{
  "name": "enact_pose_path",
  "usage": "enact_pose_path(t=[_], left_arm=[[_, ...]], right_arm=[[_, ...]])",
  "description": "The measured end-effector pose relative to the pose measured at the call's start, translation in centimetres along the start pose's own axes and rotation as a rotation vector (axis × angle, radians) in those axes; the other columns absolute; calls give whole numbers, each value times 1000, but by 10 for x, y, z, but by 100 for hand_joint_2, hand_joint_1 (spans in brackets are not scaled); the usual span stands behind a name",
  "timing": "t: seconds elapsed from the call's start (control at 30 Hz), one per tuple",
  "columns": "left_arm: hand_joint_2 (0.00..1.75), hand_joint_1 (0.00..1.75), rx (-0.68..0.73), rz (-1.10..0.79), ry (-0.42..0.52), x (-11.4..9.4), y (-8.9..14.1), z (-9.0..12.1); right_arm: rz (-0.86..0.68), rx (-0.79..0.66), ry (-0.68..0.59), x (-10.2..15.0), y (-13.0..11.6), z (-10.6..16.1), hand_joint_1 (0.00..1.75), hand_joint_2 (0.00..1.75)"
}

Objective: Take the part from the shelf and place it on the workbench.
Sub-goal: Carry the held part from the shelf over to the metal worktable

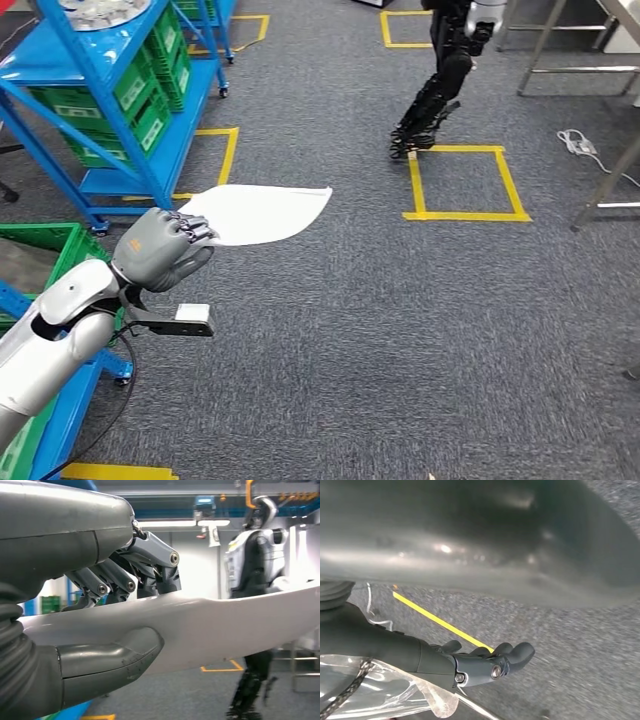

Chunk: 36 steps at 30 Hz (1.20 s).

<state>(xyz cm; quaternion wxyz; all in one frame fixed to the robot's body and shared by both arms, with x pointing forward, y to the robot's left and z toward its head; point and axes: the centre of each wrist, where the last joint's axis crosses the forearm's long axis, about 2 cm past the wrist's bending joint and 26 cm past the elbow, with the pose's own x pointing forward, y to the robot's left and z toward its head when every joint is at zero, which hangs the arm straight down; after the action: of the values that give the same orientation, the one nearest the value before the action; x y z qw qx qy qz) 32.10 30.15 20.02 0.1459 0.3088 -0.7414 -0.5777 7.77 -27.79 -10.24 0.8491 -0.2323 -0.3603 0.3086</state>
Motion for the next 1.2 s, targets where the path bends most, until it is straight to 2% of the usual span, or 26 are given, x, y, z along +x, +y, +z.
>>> enact_pose_path(t=[0.2,0.6,1.2], left_arm=[[175,175,2,5,-4,3,-1,-2],[175,175,50,14,-19,8,1,-23],[175,175,37,29,-24,12,-4,-23]], right_arm=[[-8,-11,3,0,-2,-2,0,0],[-34,-22,29,-8,-1,3,0,0],[-34,-22,24,-6,-1,2,0,0]])
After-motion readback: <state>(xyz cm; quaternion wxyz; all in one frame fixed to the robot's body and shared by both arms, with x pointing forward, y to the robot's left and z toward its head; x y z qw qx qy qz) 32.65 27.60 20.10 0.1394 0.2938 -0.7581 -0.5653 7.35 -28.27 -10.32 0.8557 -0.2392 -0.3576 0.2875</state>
